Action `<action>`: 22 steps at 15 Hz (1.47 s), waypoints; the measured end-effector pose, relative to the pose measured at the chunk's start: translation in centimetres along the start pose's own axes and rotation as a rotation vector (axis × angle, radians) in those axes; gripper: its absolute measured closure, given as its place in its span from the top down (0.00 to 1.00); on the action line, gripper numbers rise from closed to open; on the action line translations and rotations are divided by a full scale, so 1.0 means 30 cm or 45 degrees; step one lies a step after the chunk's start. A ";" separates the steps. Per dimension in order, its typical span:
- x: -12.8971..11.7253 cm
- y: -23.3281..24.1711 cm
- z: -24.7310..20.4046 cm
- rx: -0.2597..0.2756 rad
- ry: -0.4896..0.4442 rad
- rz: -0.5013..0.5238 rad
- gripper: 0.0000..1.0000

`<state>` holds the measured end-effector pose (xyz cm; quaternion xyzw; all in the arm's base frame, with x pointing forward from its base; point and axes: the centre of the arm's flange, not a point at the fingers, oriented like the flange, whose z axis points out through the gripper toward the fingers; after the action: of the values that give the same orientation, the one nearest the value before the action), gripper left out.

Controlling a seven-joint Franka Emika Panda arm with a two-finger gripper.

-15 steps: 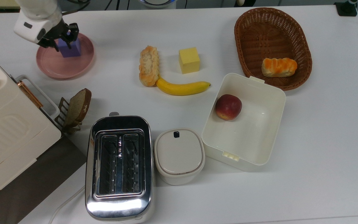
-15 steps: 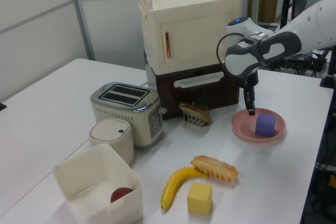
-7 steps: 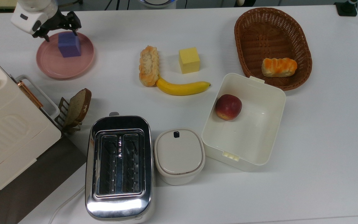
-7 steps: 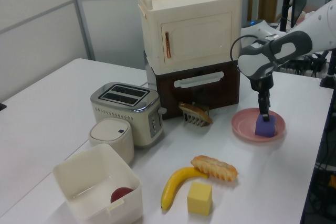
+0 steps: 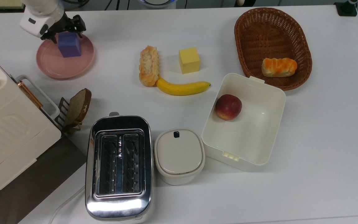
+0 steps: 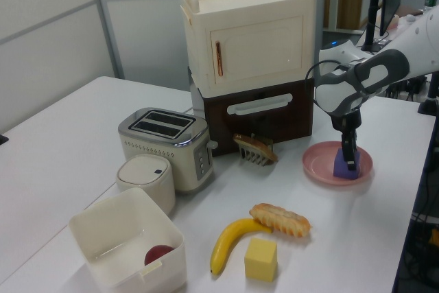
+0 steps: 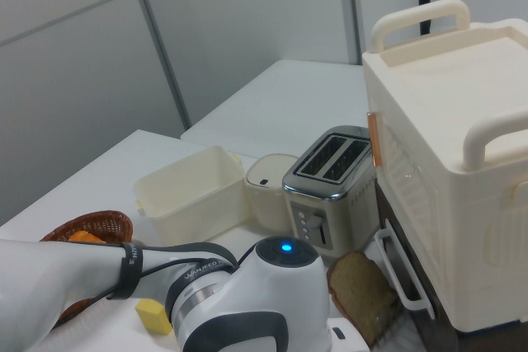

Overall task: Put the purple cube on the table
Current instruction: 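Carry the purple cube off the plate and set it on the table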

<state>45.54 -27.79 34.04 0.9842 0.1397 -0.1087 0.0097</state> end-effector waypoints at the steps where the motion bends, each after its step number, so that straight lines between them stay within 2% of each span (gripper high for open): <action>1: 0.001 -0.001 -0.002 0.006 0.009 0.006 0.80; 3: 0.004 0.001 -0.019 0.012 0.034 0.018 0.58; 5: 0.002 0.004 -0.071 0.021 0.057 0.028 0.57; 7: 0.034 -0.024 -0.174 0.073 0.116 0.043 0.57; 10: 0.158 -0.158 -0.285 0.088 0.169 0.073 0.57; 13: 0.313 -0.360 -0.287 0.079 0.148 0.145 0.57; 15: 0.384 -0.452 -0.252 0.072 0.116 0.170 0.58; 17: 0.410 -0.467 -0.217 0.067 0.095 0.186 0.63; 20: 0.407 -0.462 -0.252 0.062 0.121 0.199 0.93; 21: 0.410 -0.480 -0.288 0.064 0.132 0.222 1.00; 22: 0.416 -0.518 -0.336 0.071 0.125 0.260 1.00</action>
<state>55.07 -8.94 41.35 0.9973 0.0359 -0.0624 -0.0134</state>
